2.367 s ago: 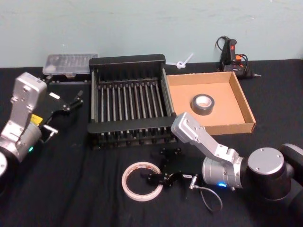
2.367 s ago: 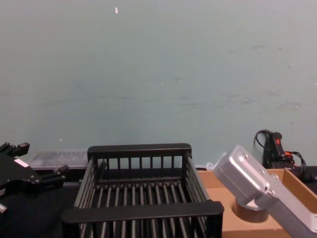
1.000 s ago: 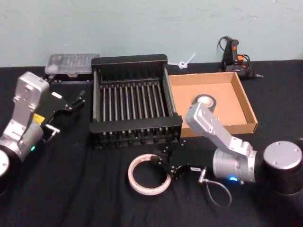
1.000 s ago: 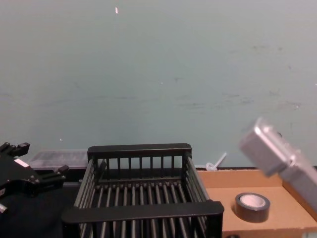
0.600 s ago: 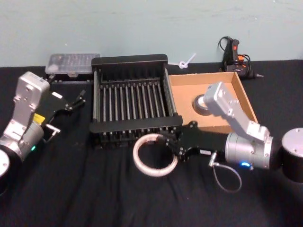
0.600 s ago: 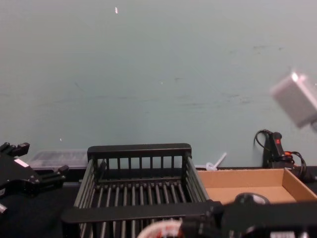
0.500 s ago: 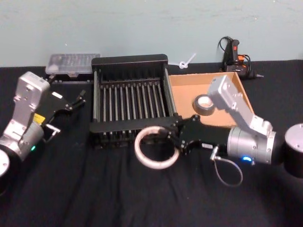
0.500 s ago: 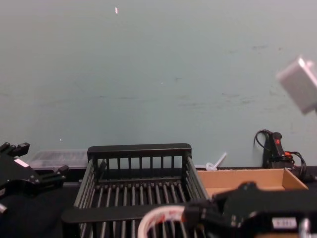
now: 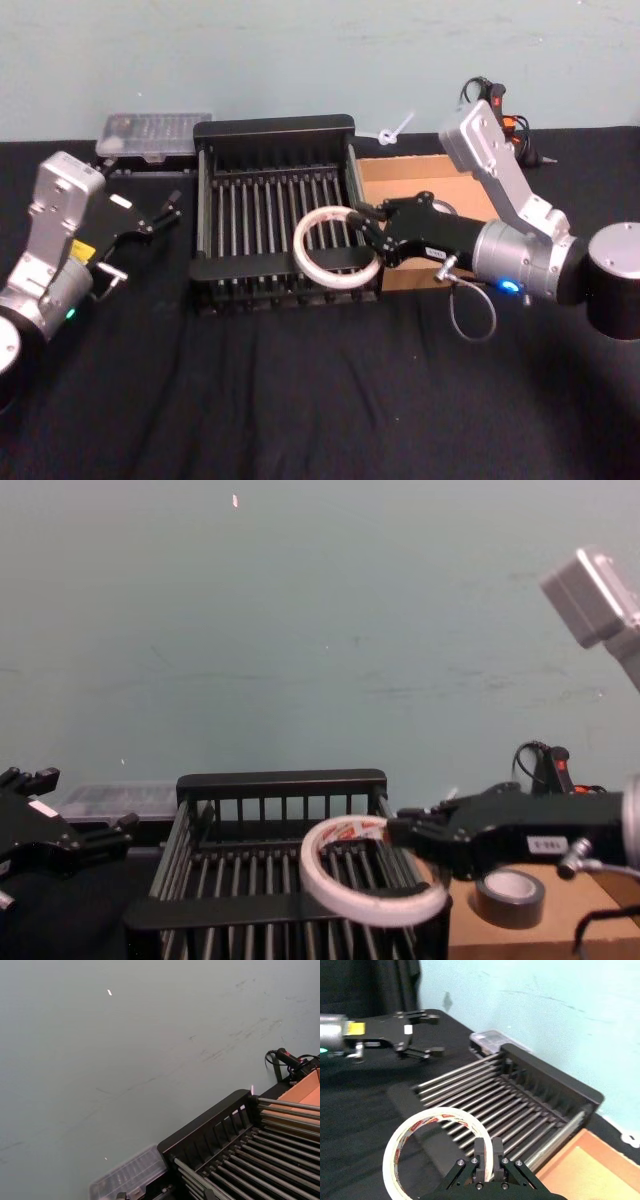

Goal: Pick up the white tape and place it into the black box , Pick up the silver tape and place it into the brown box.

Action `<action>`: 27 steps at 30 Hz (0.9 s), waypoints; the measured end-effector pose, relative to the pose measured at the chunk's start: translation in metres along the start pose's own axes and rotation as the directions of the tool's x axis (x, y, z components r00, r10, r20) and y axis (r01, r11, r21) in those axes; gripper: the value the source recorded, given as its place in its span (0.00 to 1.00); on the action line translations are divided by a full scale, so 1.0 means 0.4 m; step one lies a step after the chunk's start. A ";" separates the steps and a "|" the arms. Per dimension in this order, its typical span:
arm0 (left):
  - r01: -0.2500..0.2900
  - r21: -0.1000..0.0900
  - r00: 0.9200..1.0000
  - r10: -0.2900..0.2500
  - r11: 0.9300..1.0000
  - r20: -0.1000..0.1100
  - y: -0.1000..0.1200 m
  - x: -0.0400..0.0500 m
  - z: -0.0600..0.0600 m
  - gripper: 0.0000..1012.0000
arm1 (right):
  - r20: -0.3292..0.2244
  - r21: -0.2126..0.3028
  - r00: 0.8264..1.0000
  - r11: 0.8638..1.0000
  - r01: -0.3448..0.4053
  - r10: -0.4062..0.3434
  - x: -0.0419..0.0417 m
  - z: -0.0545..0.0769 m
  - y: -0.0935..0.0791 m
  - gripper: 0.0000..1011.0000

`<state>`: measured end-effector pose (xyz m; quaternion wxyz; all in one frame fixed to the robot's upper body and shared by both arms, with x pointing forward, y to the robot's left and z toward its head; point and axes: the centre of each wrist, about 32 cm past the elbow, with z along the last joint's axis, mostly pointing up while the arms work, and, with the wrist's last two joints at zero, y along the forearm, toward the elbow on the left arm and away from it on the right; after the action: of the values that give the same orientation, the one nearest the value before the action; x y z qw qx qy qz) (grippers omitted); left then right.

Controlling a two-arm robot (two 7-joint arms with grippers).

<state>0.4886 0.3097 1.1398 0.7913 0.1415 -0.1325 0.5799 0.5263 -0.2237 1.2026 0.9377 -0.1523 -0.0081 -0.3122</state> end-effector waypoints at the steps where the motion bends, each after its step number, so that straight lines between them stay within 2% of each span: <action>1: 0.000 0.000 1.000 0.000 1.000 0.000 0.000 0.000 0.000 0.99 | -0.001 -0.001 1.000 1.000 0.008 -0.008 0.002 0.002 0.004 0.10; 11: 0.000 0.000 1.000 0.000 1.000 0.000 0.000 0.000 0.000 0.99 | -0.020 -0.012 0.995 0.995 0.098 -0.098 0.030 0.032 0.069 0.10; 19: 0.000 0.000 1.000 0.000 1.000 0.000 0.000 0.000 0.000 0.99 | -0.039 -0.032 0.985 0.985 0.167 -0.168 0.056 0.051 0.152 0.10; 27: 0.000 0.000 1.000 0.000 1.000 0.000 0.000 0.000 0.000 0.99 | -0.034 -0.047 0.981 0.981 0.190 -0.191 0.069 0.057 0.220 0.10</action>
<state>0.4886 0.3097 1.1398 0.7913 0.1415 -0.1324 0.5799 0.6019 -0.1663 1.2027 0.9000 -0.1651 0.0019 -0.4034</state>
